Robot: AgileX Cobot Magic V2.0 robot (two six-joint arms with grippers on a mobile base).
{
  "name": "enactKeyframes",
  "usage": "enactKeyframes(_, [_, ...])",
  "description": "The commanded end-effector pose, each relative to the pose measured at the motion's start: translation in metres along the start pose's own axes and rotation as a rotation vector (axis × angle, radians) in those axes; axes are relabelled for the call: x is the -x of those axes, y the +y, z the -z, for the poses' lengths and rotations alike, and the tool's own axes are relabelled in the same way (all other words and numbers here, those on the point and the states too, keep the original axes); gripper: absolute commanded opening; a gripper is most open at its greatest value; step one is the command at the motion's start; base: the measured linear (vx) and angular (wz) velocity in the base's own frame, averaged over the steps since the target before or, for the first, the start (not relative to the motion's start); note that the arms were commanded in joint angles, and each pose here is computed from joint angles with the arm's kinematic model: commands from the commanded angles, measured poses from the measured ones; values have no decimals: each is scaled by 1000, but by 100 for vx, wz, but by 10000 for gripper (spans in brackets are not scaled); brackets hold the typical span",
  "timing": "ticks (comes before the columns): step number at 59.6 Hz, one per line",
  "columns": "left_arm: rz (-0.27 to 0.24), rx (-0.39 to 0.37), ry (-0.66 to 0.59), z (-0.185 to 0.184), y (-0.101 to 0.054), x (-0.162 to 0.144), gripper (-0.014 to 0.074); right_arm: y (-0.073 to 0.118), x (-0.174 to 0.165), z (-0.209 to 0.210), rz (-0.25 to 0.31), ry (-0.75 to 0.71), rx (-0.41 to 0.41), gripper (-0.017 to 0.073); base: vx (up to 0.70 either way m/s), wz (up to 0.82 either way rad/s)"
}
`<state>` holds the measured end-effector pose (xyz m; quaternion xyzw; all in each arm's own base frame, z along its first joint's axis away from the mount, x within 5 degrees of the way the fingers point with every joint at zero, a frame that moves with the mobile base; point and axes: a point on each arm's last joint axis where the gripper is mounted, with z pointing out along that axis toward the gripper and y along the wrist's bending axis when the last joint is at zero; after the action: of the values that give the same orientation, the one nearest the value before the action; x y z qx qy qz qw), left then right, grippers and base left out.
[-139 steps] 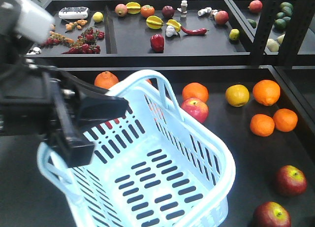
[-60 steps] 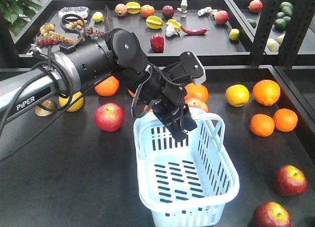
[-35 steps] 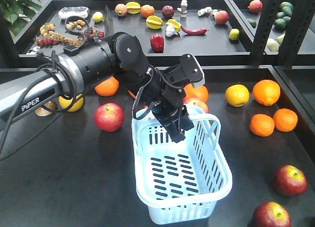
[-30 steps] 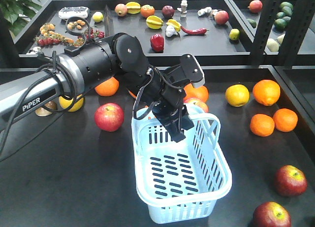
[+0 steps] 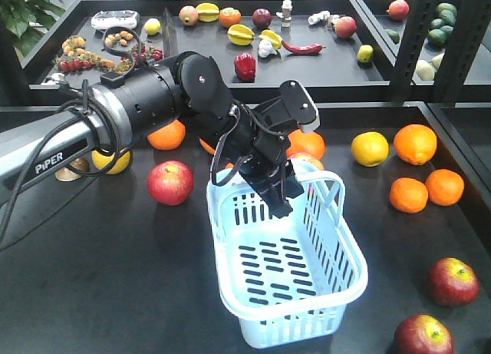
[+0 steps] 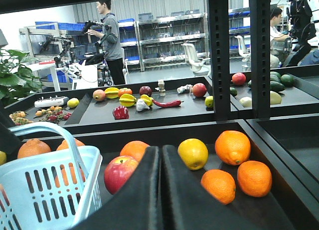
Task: Pick three apples into basket with both arms
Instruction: 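Swing the left arm forward and lower the basket onto the table, then open the left gripper, release the handle and withdraw the left arm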
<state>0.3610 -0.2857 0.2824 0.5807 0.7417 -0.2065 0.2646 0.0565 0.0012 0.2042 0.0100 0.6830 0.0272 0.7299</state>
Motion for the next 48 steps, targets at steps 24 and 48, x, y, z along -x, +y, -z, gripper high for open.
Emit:
enactKeyframes(24, [106, 88, -183, 42, -5, 31, 454, 1, 2, 1, 7, -64, 17, -4, 0, 0])
enactKeyframes(48, [86, 74, -259, 136, -52, 49, 358, 1, 2, 1, 7, -64, 17, -4, 0, 0])
